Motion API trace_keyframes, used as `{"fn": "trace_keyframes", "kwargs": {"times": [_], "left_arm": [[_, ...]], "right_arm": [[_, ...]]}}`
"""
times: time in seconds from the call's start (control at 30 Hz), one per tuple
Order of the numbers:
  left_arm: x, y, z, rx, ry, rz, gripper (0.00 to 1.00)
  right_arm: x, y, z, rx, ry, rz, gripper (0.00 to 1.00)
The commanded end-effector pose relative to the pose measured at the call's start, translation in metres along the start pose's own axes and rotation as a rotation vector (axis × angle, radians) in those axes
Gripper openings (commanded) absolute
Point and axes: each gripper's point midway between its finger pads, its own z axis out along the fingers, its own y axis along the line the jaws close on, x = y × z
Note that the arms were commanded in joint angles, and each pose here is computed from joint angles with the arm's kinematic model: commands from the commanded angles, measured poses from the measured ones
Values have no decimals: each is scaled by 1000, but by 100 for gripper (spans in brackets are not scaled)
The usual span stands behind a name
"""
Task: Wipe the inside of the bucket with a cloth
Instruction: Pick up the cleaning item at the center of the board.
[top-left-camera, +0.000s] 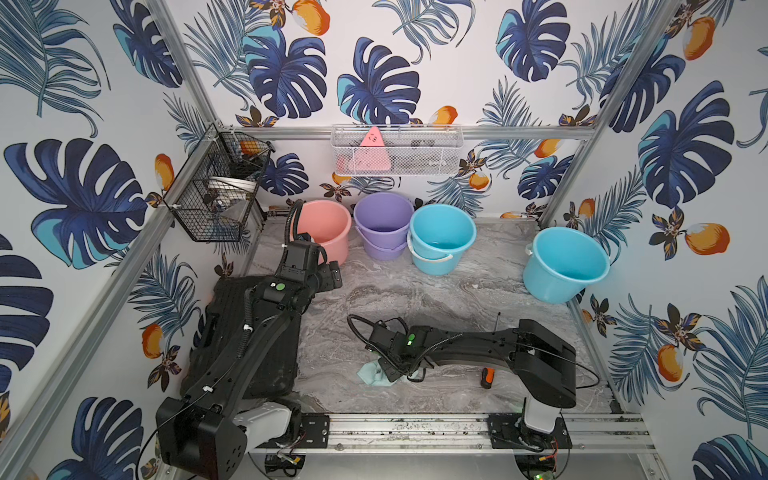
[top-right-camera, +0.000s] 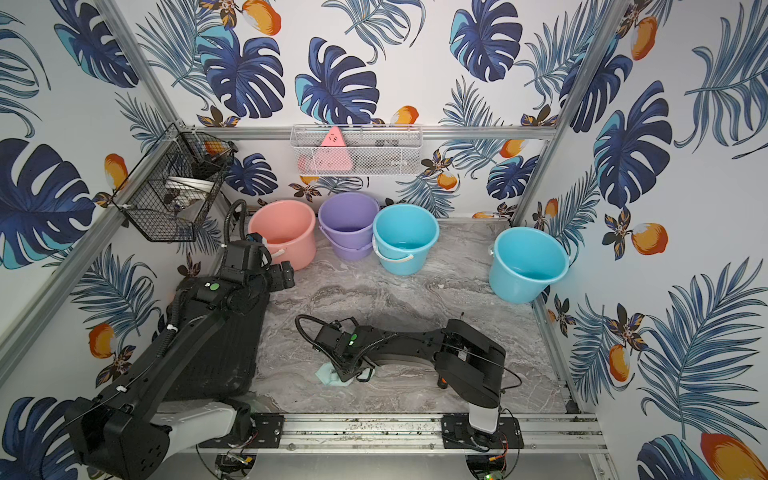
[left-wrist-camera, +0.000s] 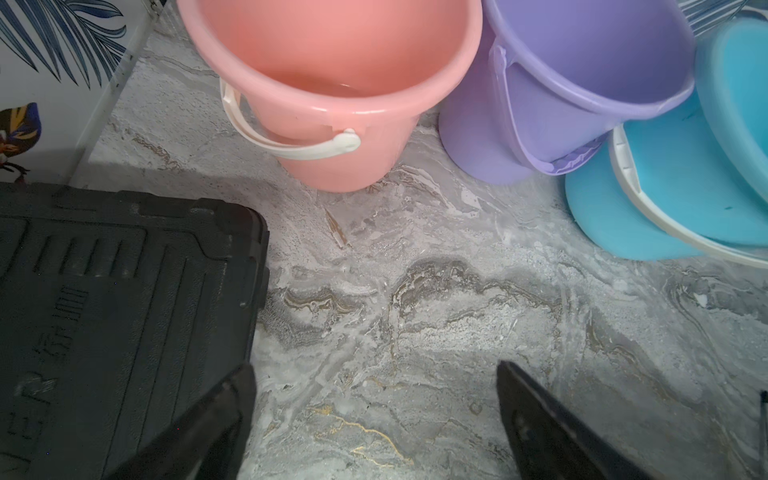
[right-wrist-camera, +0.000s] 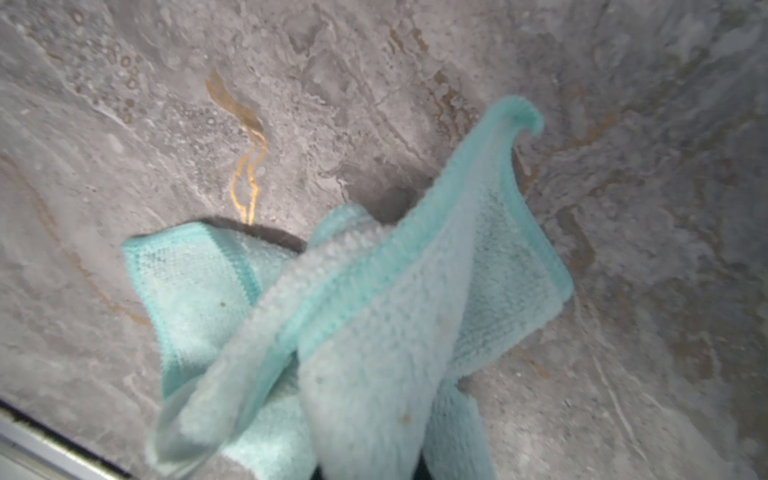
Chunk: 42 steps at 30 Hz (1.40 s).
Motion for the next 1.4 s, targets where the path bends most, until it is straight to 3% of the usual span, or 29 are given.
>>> {"fn": "trace_keyframes", "kwargs": {"times": [0.0, 0.27, 0.5, 0.7, 1.17, 1.37], "left_arm": [[-14, 7, -3, -68, -10, -93, 88], [-31, 6, 6, -186, 102, -322, 79], [-40, 22, 20, -270, 112, -550, 68], [-51, 36, 38, -251, 102, -688, 60], [-83, 48, 87, -224, 112, -780, 55], [-80, 61, 96, -302, 123, -793, 57]], "right_arm": [[-6, -12, -13, 10, -50, 61, 0], [-9, -44, -42, 32, -105, 117, 0], [-11, -63, -59, 53, -143, 148, 0], [-8, -69, -63, 59, -150, 161, 1], [0, -76, -62, 72, -144, 172, 2], [1, -78, -63, 83, -141, 175, 2]]}}
